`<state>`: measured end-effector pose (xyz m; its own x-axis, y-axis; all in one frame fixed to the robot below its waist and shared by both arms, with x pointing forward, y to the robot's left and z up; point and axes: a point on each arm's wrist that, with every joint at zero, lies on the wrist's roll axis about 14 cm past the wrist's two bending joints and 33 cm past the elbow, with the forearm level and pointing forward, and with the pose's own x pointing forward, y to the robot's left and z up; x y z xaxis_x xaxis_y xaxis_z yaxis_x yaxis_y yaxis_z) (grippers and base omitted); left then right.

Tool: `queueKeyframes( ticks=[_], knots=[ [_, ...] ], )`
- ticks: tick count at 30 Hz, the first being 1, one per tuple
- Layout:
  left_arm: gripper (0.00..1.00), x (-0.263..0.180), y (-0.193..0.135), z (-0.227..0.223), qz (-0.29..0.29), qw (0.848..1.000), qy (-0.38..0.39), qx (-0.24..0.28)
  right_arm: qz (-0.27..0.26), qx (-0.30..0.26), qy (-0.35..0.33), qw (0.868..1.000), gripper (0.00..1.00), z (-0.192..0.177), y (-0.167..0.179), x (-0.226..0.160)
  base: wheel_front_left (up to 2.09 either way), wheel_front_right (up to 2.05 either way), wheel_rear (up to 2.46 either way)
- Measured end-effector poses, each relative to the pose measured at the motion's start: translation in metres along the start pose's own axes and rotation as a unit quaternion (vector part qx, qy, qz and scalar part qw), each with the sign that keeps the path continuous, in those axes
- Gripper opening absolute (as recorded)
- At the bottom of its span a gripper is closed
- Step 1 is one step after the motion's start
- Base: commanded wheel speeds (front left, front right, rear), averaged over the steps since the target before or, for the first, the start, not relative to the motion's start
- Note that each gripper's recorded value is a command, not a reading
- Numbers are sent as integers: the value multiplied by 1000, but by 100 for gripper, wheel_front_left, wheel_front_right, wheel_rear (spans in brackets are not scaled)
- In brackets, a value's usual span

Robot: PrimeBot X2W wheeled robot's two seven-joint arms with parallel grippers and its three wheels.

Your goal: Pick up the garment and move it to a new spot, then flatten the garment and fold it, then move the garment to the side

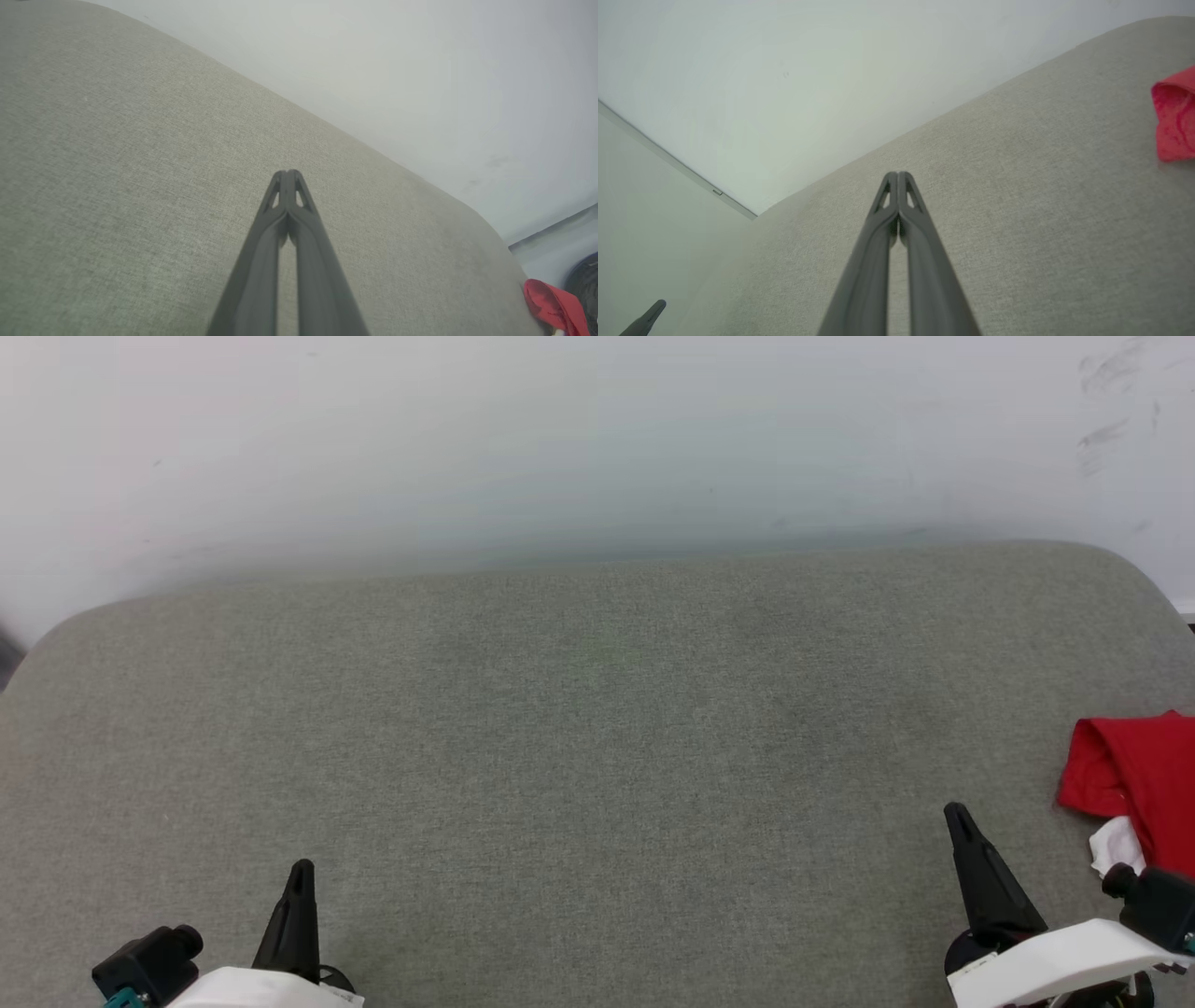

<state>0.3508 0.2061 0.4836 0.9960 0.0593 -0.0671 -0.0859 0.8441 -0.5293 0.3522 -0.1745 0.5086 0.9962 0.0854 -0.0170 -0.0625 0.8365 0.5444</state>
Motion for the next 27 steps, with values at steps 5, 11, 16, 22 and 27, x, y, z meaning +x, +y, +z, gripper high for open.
queueKeyframes(
  ticks=[5, 11, 16, 22, 27],
  knots=[
    [0, 3, 0, 0, 2, 999, 4, -39, -1, 37, -3, 999, 0, 1, -2, 3, 0, 0, 0],
    [0, 6, 0, -1, 5, 997, 8, -82, -5, 80, -3, 997, 0, 1, -5, 5, 0, 0, 0],
    [0, 8, 0, -1, 7, 993, 10, -115, -6, 113, -7, 994, 0, 3, -6, 8, 0, 0, 0],
    [0, 11, -1, 0, 7, 988, 12, -152, -9, 151, -8, 988, 0, 3, -8, 10, 0, 0, 0],
    [0, 14, -2, 0, 5, 983, 15, -183, -11, 181, -11, 983, 0, 4, -10, 12, 0, 0, 0]
  ],
)
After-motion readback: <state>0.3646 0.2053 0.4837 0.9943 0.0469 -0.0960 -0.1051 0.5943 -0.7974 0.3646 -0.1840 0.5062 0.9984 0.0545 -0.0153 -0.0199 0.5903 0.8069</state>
